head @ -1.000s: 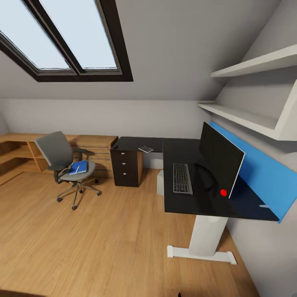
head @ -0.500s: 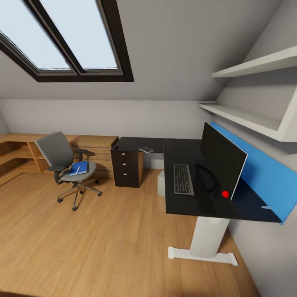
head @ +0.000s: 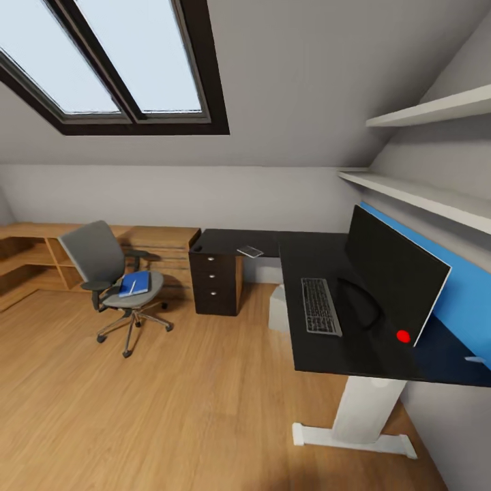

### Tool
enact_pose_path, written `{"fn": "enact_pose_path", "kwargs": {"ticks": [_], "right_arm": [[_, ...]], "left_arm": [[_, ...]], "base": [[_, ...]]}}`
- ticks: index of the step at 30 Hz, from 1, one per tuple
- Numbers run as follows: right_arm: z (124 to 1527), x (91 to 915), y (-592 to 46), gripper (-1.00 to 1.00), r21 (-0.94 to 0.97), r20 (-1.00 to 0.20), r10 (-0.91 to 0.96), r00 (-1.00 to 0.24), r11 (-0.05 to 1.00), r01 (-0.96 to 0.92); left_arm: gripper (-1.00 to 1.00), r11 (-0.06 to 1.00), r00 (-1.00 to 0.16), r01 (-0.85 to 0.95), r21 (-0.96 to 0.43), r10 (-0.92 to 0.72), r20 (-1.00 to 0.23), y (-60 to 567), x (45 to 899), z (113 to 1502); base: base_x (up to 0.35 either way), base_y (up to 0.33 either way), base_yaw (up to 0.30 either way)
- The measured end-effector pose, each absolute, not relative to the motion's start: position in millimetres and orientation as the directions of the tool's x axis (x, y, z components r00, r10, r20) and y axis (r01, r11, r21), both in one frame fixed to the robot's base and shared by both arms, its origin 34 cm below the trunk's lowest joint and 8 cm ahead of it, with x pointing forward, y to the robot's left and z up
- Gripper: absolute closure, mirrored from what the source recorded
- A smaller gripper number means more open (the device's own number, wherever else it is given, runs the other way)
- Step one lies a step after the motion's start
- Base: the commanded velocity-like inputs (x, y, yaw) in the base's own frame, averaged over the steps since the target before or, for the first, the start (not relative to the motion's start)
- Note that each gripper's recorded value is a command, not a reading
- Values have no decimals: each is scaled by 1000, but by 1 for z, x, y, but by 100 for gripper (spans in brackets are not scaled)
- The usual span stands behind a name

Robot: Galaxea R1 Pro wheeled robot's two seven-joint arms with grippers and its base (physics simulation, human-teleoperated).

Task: In the bedroom, organize the workspace by keeping the computer under the desk, ensuring the monitor is on the desk, placing the keyboard on the desk next to the monitor, placing the mouse on the desk next to the keyboard, moving the folder from the swivel chair onto the desk next to the mouse, stacking the notebook on top of the folder with the pen on top of the notebook, and positioning the swivel chair next to the desk.

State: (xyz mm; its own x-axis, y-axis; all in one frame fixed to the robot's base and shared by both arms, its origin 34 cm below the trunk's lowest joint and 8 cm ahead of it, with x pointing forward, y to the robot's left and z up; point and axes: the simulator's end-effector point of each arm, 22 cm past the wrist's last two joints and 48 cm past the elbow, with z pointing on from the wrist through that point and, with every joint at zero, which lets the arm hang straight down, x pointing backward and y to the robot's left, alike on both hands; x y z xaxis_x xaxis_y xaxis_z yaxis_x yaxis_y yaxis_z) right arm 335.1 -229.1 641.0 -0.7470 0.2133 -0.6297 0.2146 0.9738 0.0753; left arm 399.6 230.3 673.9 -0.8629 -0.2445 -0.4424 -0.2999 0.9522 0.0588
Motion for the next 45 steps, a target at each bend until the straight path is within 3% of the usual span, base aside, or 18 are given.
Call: {"fn": "enact_pose_path", "kwargs": {"ticks": [45], "right_arm": [[638,327,-231,-100,67,-616,210,-760,974,215]], "left_arm": [[-100,951,-861,-302,60,-245,-445,232,400,674]], "base": [[261,204,0]]}}
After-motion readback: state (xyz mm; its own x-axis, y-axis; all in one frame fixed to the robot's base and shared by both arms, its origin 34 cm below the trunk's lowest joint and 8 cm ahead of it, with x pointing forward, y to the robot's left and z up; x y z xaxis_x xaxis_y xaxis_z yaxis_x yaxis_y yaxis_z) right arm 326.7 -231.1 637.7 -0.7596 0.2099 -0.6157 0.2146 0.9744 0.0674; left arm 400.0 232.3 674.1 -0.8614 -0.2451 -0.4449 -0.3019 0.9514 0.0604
